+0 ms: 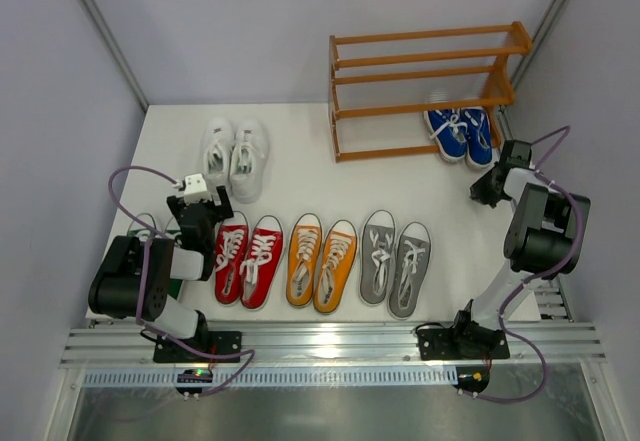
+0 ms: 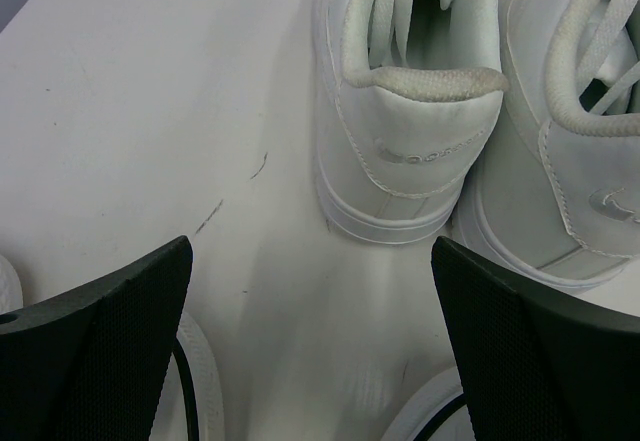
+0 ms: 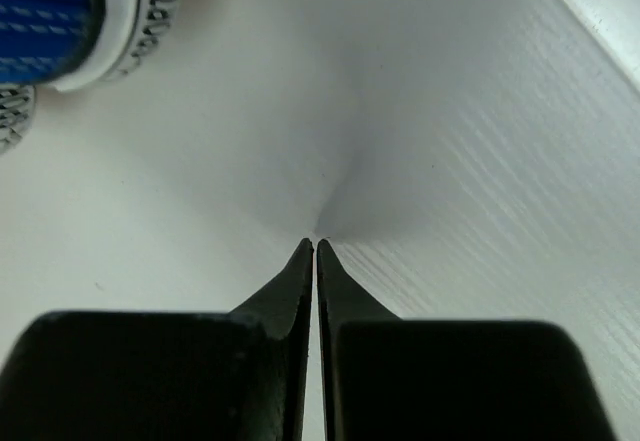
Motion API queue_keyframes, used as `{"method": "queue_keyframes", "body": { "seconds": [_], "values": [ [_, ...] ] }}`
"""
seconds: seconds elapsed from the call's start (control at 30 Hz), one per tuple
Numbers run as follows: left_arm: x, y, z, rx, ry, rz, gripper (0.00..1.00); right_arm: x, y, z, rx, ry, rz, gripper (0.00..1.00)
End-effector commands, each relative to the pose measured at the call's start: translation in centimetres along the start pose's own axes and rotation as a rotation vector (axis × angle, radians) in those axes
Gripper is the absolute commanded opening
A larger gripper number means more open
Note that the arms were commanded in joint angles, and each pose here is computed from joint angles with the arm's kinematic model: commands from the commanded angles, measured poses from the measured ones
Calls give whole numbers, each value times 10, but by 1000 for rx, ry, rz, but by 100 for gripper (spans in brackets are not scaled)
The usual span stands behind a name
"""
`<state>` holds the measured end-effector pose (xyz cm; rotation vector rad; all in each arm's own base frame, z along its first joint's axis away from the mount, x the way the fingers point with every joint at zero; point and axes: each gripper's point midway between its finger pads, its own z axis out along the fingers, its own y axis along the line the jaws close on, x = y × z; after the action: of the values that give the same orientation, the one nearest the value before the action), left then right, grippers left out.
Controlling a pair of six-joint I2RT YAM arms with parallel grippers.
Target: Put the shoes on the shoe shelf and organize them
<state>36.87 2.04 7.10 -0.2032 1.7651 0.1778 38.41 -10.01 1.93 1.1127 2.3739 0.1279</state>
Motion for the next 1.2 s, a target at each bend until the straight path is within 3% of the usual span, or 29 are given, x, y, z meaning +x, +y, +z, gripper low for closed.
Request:
{"method": "queue_keyframes", "body": {
  "seconds": [0.0, 0.2, 0.4, 0.57, 0.9, 1.07, 1.17],
  "values": [
    [-24, 0, 4, -10, -76, -30, 100, -15, 18, 6, -31, -38, 92, 4],
    [-25, 0, 4, -8, -79, -31, 100, -101, 53, 7, 13, -230, 156, 4],
    [-24, 0, 4, -8, -78, -29, 100, -157, 79, 16, -12, -337, 109, 4],
    [-25, -1, 4, -8, -79, -30, 100, -159, 87, 5, -63, -326, 55, 4],
    [-25, 0, 4, -10, -81, -30, 100, -70, 26, -11, 49, -195, 11, 4],
    [-26, 0, 4, -10, -81, -30, 100, -89, 26, 13, 86, -247, 41, 4],
    [-23, -1, 3, -7, -71, -28, 100, -126, 40, 26, 97, -319, 67, 4]
  ]
}}
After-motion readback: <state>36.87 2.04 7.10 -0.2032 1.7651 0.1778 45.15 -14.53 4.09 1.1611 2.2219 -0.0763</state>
